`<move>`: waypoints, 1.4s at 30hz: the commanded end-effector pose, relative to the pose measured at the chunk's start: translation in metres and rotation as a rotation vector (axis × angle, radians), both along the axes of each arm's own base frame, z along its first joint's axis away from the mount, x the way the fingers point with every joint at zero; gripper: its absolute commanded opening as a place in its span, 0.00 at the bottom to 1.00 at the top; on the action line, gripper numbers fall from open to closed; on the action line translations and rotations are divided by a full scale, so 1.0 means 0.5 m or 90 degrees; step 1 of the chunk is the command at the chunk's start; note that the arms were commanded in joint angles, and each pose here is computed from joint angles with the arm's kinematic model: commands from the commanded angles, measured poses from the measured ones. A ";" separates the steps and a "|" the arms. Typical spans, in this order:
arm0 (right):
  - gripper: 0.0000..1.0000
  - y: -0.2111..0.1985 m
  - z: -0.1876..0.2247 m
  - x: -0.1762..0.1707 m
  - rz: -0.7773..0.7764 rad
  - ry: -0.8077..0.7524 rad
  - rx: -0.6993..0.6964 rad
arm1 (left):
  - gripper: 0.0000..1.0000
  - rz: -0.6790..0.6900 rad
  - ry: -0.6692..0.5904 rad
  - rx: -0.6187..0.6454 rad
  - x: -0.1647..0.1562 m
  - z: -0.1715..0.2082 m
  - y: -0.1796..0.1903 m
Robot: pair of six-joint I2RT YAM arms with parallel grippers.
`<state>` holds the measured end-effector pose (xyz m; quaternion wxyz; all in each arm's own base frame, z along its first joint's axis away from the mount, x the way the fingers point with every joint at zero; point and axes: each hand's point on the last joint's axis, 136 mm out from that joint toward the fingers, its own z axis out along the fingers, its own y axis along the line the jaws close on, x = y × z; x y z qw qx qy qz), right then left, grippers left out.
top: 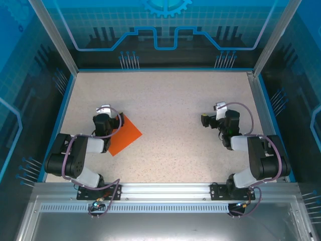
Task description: Fold a paper plane with a square sheet of paper (pick it up from the middle)
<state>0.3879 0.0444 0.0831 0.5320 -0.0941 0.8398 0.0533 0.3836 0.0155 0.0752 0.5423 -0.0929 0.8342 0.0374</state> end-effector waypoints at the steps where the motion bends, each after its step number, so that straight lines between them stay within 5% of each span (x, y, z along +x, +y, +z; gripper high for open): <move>1: 0.99 -0.009 0.024 0.014 -0.001 -0.030 -0.005 | 0.98 -0.007 -0.037 -0.002 0.018 0.036 0.001; 42: 1.00 0.003 0.026 0.007 0.016 -0.037 -0.012 | 0.98 -0.074 -0.059 -0.004 0.006 0.057 -0.032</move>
